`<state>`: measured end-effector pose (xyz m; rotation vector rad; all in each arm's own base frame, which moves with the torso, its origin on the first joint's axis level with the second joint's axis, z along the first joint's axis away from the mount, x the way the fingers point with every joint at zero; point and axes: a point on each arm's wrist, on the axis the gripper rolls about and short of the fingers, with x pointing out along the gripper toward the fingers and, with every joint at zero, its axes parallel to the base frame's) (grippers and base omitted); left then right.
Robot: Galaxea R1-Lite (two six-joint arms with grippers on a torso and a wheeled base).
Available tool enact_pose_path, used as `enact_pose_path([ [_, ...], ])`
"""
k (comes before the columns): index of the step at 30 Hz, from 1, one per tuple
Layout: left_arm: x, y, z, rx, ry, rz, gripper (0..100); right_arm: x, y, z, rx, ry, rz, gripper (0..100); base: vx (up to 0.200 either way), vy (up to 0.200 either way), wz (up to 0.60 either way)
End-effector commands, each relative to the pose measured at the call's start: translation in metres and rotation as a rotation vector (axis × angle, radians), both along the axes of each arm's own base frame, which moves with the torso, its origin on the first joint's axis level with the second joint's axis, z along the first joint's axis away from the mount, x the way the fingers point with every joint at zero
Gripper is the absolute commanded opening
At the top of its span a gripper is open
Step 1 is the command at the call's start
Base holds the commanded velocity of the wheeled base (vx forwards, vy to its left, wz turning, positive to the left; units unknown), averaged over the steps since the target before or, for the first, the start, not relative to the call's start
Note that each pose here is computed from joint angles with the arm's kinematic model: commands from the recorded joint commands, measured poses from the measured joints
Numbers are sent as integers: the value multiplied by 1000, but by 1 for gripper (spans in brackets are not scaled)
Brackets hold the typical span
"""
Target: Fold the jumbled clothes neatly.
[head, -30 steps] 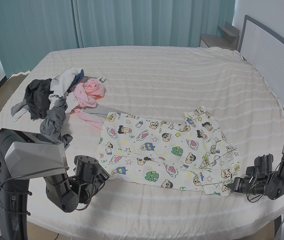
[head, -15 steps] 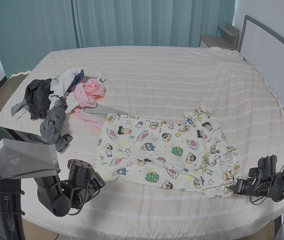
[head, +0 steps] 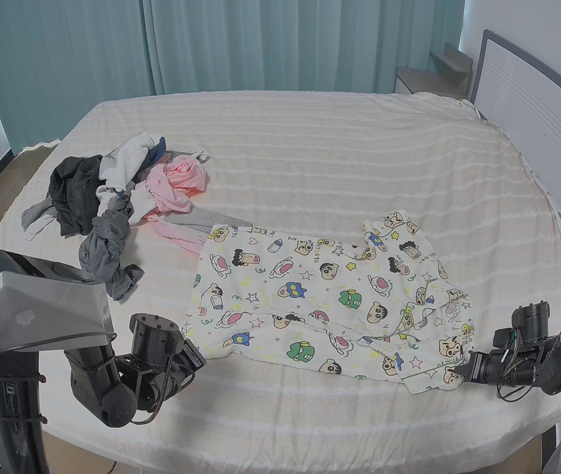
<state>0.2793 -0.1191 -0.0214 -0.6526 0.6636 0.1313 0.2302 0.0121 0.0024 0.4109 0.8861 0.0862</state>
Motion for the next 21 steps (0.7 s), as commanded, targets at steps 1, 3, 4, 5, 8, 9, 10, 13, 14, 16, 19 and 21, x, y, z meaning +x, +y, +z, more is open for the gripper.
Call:
enact_pose_path([
  [1,0,1,1,-10,0,6,0,0,4,2,0,-8,18,0,0,0,0],
  [3,5,5,4,-17,-17,25,0,-1,6,1,1,-6,24,0,0,0,0],
  [4,8,9,5,-20,-25,38,0,0,6,2,1,-9,24,0,0,0,0],
  [5,12,12,8,-26,-42,50,0,-1,6,2,1,-7,26,0,0,0,0],
  [8,22,23,17,-72,-85,49,0,-1,6,2,0,-9,27,0,0,0,0],
  [9,22,26,17,-84,-78,21,0,-1,6,2,0,-9,27,0,0,0,0],
  [10,21,29,16,-86,-69,-12,0,-1,6,2,-1,-11,26,0,0,0,0],
  [13,19,35,12,-70,-47,-109,0,0,6,3,-11,-16,17,0,0,0,0],
  [14,19,36,11,-66,-42,-144,0,0,5,3,-14,-16,14,0,0,0,0],
  [16,21,39,9,-28,-48,-217,0,0,5,3,-16,-18,12,0,0,0,0],
  [19,28,48,6,68,-66,-288,0,-1,5,3,-17,-15,12,0,0,0,0],
  [21,30,50,2,129,-67,-327,0,-1,5,2,-17,-13,12,0,0,0,0],
])
